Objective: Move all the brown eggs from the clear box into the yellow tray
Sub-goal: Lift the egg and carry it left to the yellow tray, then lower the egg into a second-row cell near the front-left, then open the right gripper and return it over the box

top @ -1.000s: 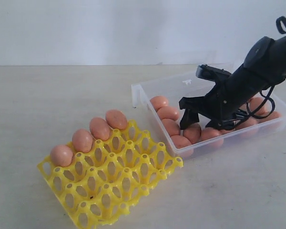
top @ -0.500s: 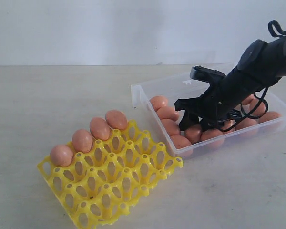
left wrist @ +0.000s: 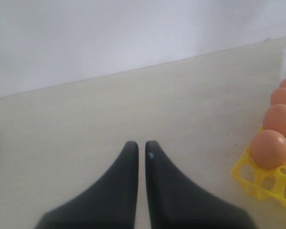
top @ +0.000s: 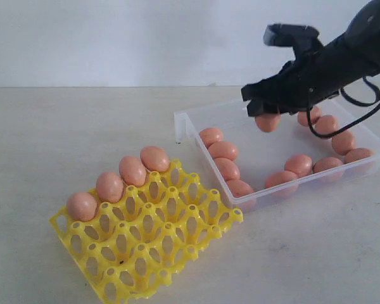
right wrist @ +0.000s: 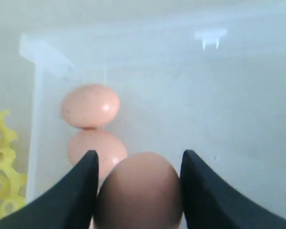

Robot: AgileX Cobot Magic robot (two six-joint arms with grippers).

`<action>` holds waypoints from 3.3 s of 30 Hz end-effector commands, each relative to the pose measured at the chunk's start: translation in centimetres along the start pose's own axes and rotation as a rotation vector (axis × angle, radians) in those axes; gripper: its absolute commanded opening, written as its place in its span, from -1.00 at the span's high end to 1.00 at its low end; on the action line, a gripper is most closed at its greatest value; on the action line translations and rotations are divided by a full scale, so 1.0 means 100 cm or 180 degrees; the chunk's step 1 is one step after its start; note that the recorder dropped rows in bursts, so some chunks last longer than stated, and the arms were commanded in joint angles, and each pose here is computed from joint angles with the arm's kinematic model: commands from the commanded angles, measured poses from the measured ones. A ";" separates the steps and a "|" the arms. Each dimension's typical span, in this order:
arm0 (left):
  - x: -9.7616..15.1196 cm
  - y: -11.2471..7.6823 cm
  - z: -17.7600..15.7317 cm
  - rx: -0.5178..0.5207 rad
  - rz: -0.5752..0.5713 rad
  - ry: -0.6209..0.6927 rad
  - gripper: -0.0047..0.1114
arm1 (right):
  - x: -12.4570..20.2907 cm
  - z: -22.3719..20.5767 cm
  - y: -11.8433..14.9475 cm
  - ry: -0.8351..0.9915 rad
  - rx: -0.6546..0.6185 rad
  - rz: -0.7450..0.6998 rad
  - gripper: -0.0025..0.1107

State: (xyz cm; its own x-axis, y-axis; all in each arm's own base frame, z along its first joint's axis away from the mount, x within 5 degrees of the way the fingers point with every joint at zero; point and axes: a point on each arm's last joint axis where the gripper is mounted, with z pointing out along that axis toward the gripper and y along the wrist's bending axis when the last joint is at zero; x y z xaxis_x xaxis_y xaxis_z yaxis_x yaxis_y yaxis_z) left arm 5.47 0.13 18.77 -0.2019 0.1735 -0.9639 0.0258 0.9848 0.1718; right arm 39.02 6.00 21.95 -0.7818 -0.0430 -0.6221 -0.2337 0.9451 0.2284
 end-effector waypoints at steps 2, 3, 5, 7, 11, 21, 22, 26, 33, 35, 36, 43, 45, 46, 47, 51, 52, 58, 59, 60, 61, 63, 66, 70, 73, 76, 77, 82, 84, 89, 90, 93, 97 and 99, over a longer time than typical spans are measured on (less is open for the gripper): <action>0.001 -0.001 0.000 0.0025 -0.0011 -0.0005 0.85 | -0.001 -0.041 0.015 -0.0893 0.0385 -0.0096 0.96; 0.001 -0.001 0.000 0.0025 -0.0011 -0.0005 0.85 | 0.004 -0.048 0.019 -0.1089 0.0491 -0.0128 0.96; 0.001 -0.001 0.000 0.0025 -0.0011 -0.0005 0.85 | 0.017 -0.059 0.032 -0.1383 0.0602 -0.0235 0.96; 0.001 -0.001 0.000 0.0025 -0.0011 -0.0005 0.85 | 0.032 -0.065 0.046 -0.1624 0.0676 -0.0339 0.96; 0.001 -0.001 0.000 0.0025 -0.0011 -0.0005 0.85 | 0.066 -0.070 0.079 -0.2153 0.0575 -0.0316 0.96; 0.001 -0.001 0.000 0.0025 -0.0011 -0.0005 0.85 | 0.078 -0.040 0.189 -0.1571 -0.2937 -0.0117 0.96; 0.001 -0.001 0.000 0.0025 -0.0011 -0.0005 0.85 | 0.080 -0.028 0.192 -0.1380 -0.3054 -0.0074 0.96; 0.001 -0.001 0.000 0.0025 -0.0011 -0.0005 0.85 | 0.088 0.018 0.204 -0.0788 -0.3442 -0.0085 0.96; 0.001 -0.001 0.000 0.0025 -0.0011 -0.0005 0.85 | 0.110 0.056 0.196 -0.0375 -0.3013 -0.0355 0.96; 0.001 -0.001 0.000 0.0025 -0.0011 -0.0005 0.85 | 0.114 0.063 0.192 -0.0311 -0.2839 -0.0371 0.96; 0.001 -0.001 0.000 0.0025 -0.0011 -0.0005 0.85 | 0.114 0.066 0.191 -0.0289 -0.2786 -0.0388 0.96; 0.001 -0.001 0.000 0.0025 -0.0011 -0.0005 0.85 | 0.110 0.083 0.193 -0.0296 -0.2435 -0.0617 0.96; 0.001 -0.001 0.000 0.0025 -0.0011 -0.0005 0.85 | 0.111 0.087 0.198 -0.0301 -0.2446 -0.0686 0.96; 0.001 -0.001 0.000 0.0025 -0.0011 -0.0005 0.85 | 0.110 0.088 0.200 -0.0319 -0.2453 -0.0723 0.96; 0.001 -0.001 0.000 0.0025 -0.0011 -0.0005 0.85 | 0.111 0.090 0.203 -0.0321 -0.2468 -0.0772 0.96; 0.001 -0.001 0.000 0.0025 -0.0011 -0.0005 0.85 | 0.112 0.094 0.206 -0.0379 -0.2403 -0.1008 0.96; 0.001 -0.001 0.000 0.0025 -0.0011 -0.0005 0.85 | 0.113 0.095 0.206 -0.0393 -0.2352 -0.1098 0.96; 0.001 -0.001 0.000 0.0025 -0.0011 -0.0005 0.85 | 0.114 0.097 0.204 -0.0412 -0.2212 -0.1282 0.95; 0.001 -0.001 0.000 0.0025 -0.0011 -0.0005 0.85 | 0.114 0.097 0.204 -0.0423 -0.2212 -0.1323 0.95; 0.001 -0.001 0.000 0.0025 -0.0011 -0.0005 0.85 | 0.114 0.097 0.204 -0.0443 -0.2210 -0.1379 0.95; 0.001 -0.001 0.000 0.0025 -0.0011 -0.0005 0.85 | 0.114 0.097 0.204 -0.0465 -0.2207 -0.1438 0.95; 0.001 -0.001 0.000 0.0025 -0.0011 -0.0005 0.85 | 0.114 0.097 0.204 -0.0503 -0.2202 -0.1542 0.95; 0.001 -0.001 0.000 0.0025 -0.0011 -0.0005 0.85 | 0.114 0.097 0.204 -0.0525 -0.2205 -0.1594 0.95; 0.001 -0.001 0.000 0.0025 -0.0011 -0.0005 0.85 | 0.114 0.096 0.205 -0.0543 -0.2251 -0.1589 0.68; 0.001 -0.001 0.000 0.0025 -0.0011 -0.0005 0.85 | 0.114 0.095 0.206 -0.0560 -0.2297 -0.1583 0.32; 0.001 -0.001 0.000 0.0025 -0.0011 -0.0005 0.85 | 0.114 0.095 0.206 -0.0560 -0.2297 -0.1583 0.08; 0.001 -0.001 0.000 0.0025 -0.0011 -0.0005 0.85 | 0.114 0.095 0.206 -0.0560 -0.2297 -0.1583 0.05; 0.001 -0.001 0.000 0.0025 -0.0011 -0.0005 0.85 | 0.113 0.095 0.206 -0.0562 -0.2296 -0.1577 0.05; 0.001 -0.001 0.000 0.0025 -0.0011 -0.0005 0.85 | 0.113 0.095 0.206 -0.0562 -0.2296 -0.1577 0.05; 0.001 -0.001 0.000 0.0025 -0.0011 -0.0005 0.85 | 0.106 0.086 0.209 -0.0658 -0.2334 -0.1597 0.05; 0.001 -0.001 0.000 0.0025 -0.0011 -0.0005 0.85 | 0.102 0.082 0.210 -0.0704 -0.2335 -0.1596 0.05; 0.001 -0.001 0.000 0.0025 -0.0011 -0.0005 0.85 | 0.082 0.062 0.205 -0.0929 -0.2241 -0.1639 0.05; 0.001 -0.001 0.000 0.0025 -0.0011 -0.0005 0.85 | 0.047 0.029 0.185 -0.1074 -0.1486 -0.1557 0.05; 0.001 -0.001 0.000 0.0025 -0.0011 -0.0005 0.85 | 0.035 0.012 0.164 -0.0977 -0.0639 -0.1471 0.05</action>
State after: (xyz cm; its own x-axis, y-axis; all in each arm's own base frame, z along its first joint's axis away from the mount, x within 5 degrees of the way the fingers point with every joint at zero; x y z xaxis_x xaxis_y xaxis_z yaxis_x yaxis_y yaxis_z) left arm 5.47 0.13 18.77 -0.2019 0.1735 -0.9639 0.0258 0.9848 0.1718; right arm 32.26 24.81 20.39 -0.3223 -0.2596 -0.9103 -0.8086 0.5755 0.1222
